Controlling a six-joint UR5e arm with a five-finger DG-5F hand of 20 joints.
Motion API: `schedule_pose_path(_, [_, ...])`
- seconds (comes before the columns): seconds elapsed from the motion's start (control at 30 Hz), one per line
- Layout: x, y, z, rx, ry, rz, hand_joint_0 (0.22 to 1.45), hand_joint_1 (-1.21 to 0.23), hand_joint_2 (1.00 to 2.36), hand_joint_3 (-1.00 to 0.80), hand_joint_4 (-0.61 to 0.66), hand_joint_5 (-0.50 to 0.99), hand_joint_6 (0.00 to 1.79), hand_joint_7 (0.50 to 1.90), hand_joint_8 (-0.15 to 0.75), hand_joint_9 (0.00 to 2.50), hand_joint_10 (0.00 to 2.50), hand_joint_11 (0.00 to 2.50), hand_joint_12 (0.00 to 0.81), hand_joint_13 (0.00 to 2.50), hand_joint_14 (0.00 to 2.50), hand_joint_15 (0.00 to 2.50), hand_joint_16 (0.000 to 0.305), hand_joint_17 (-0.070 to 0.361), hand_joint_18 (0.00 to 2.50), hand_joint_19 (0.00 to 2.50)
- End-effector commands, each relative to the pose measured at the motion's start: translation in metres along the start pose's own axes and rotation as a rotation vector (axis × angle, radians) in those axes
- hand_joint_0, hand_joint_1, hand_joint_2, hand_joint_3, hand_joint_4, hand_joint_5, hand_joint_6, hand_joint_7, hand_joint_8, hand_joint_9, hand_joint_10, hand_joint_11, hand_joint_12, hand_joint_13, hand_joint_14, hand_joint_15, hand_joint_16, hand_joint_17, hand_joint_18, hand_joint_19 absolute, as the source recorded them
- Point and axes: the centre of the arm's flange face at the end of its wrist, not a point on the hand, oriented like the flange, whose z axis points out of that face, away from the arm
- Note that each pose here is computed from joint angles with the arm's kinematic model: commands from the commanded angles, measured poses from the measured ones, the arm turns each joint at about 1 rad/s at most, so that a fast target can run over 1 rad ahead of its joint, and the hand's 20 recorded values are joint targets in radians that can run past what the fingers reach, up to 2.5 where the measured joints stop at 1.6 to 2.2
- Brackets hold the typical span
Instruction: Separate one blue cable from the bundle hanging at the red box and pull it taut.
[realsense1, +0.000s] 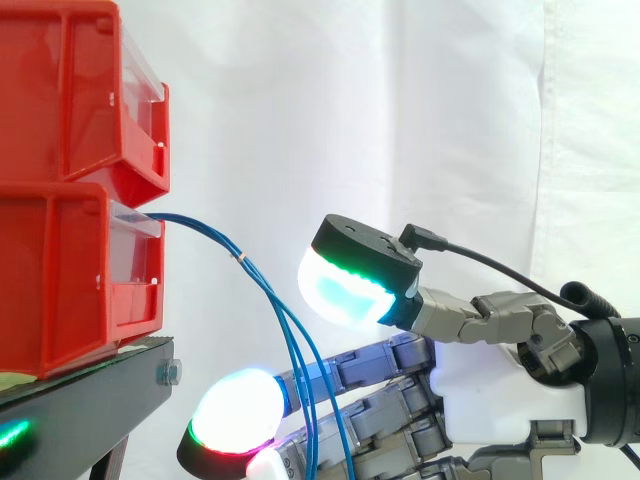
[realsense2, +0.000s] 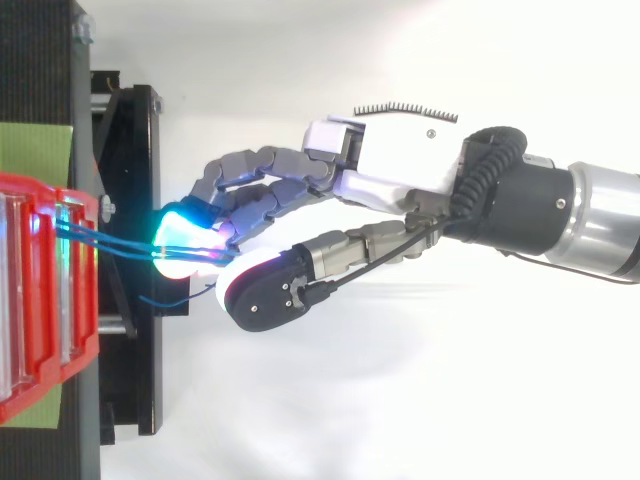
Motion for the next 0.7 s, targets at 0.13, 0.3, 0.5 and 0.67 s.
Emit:
schedule_pose_path(0.13, [0.0011, 0.0019, 0.0017, -0.018, 0.006, 0.007, 0.54, -0.59, 1.0, -0.48, 0.29, -0.16, 0.5, 0.99, 0.283, 0.74, 0.01, 0.47, 0.313, 0.48, 0.01, 0.16, 0.043, 0.097, 0.46, 0.27])
schedule_pose_path(0.3, [0.0039, 0.0026, 0.0023, -0.025, 0.021, 0.007, 0.55, -0.62, 1.0, -0.48, 0.28, -0.16, 0.5, 1.0, 0.276, 0.74, 0.02, 0.48, 0.31, 0.49, 0.01, 0.16, 0.042, 0.095, 0.46, 0.27])
schedule_pose_path(0.5, [0.0074, 0.004, 0.0045, -0.048, 0.027, 0.013, 0.55, -0.62, 1.0, -0.47, 0.28, -0.16, 0.5, 1.01, 0.275, 0.75, 0.02, 0.49, 0.31, 0.5, 0.01, 0.17, 0.041, 0.092, 0.46, 0.28])
schedule_pose_path(0.67, [0.0082, 0.0057, 0.0048, -0.054, 0.035, 0.024, 0.55, -0.61, 1.0, -0.46, 0.28, -0.15, 0.5, 1.01, 0.279, 0.77, 0.02, 0.49, 0.313, 0.51, 0.01, 0.18, 0.04, 0.091, 0.47, 0.27])
